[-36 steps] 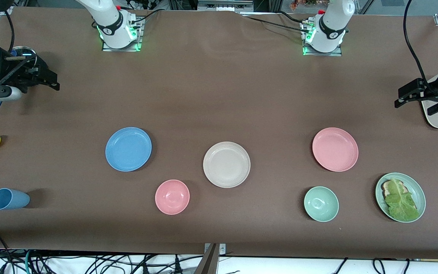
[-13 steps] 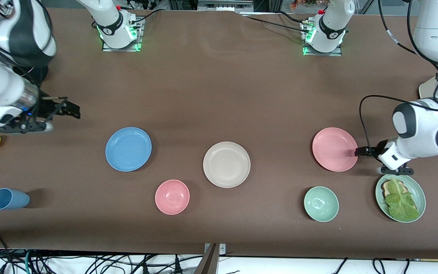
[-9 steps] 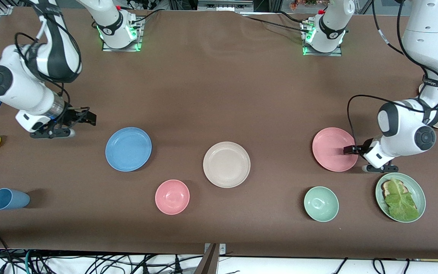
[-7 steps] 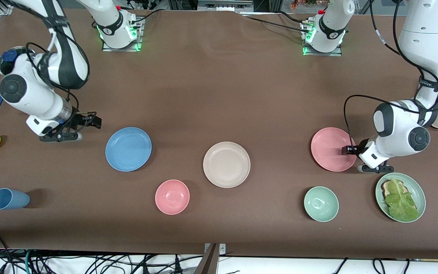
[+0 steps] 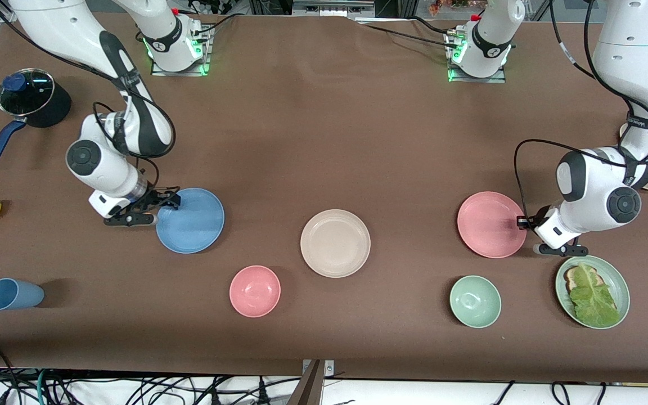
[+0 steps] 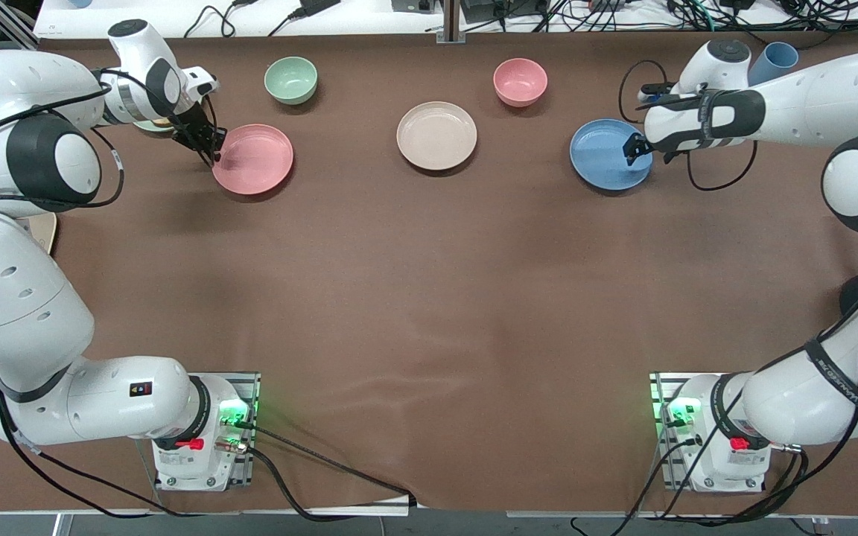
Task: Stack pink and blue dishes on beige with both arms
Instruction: 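Slide the pink plate onto the beige plate with the left gripper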
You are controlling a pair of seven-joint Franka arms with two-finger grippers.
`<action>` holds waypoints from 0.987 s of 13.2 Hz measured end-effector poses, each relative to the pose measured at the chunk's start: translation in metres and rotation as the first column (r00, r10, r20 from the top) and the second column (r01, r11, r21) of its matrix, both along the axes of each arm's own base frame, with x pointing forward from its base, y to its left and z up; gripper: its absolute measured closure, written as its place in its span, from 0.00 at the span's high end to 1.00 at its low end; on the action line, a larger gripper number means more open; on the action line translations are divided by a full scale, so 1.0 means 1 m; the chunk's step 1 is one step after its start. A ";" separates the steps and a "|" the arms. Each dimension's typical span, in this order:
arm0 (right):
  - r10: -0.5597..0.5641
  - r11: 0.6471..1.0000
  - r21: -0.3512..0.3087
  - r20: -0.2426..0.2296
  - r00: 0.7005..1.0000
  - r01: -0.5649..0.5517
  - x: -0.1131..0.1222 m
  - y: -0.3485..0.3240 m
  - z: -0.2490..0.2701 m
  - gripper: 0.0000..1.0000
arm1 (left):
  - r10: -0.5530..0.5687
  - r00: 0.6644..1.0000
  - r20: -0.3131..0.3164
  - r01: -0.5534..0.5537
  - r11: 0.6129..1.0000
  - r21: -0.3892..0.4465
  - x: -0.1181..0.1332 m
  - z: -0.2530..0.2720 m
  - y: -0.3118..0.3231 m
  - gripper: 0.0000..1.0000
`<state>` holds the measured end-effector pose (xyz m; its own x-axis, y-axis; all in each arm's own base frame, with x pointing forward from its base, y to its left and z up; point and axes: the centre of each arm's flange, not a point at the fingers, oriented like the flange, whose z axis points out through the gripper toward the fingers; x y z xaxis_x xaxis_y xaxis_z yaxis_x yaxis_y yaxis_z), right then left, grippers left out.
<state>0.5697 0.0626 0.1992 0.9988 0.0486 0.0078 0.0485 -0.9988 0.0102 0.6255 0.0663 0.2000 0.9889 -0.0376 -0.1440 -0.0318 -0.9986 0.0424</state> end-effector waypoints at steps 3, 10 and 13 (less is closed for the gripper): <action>-0.011 1.000 0.003 0.016 1.000 0.011 0.007 0.001 0.002 0.96 | 0.020 0.999 -0.039 -0.020 1.000 -0.003 0.012 0.029 -0.013 0.05; -0.021 1.000 0.000 0.016 1.000 0.021 0.012 -0.004 -0.010 0.88 | 0.155 0.985 -0.070 -0.161 0.982 -0.099 0.038 0.110 -0.148 0.05; -0.024 1.000 0.000 0.019 1.000 0.024 0.014 -0.007 -0.011 0.73 | 0.193 0.978 -0.079 -0.202 0.970 -0.138 0.030 0.128 -0.236 0.05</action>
<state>0.5835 0.0556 0.1883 0.9994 0.0243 0.0266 0.0240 -0.9997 0.0109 0.6559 -0.1697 0.3285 0.9677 0.1321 -0.2147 0.1726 -0.9680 0.1823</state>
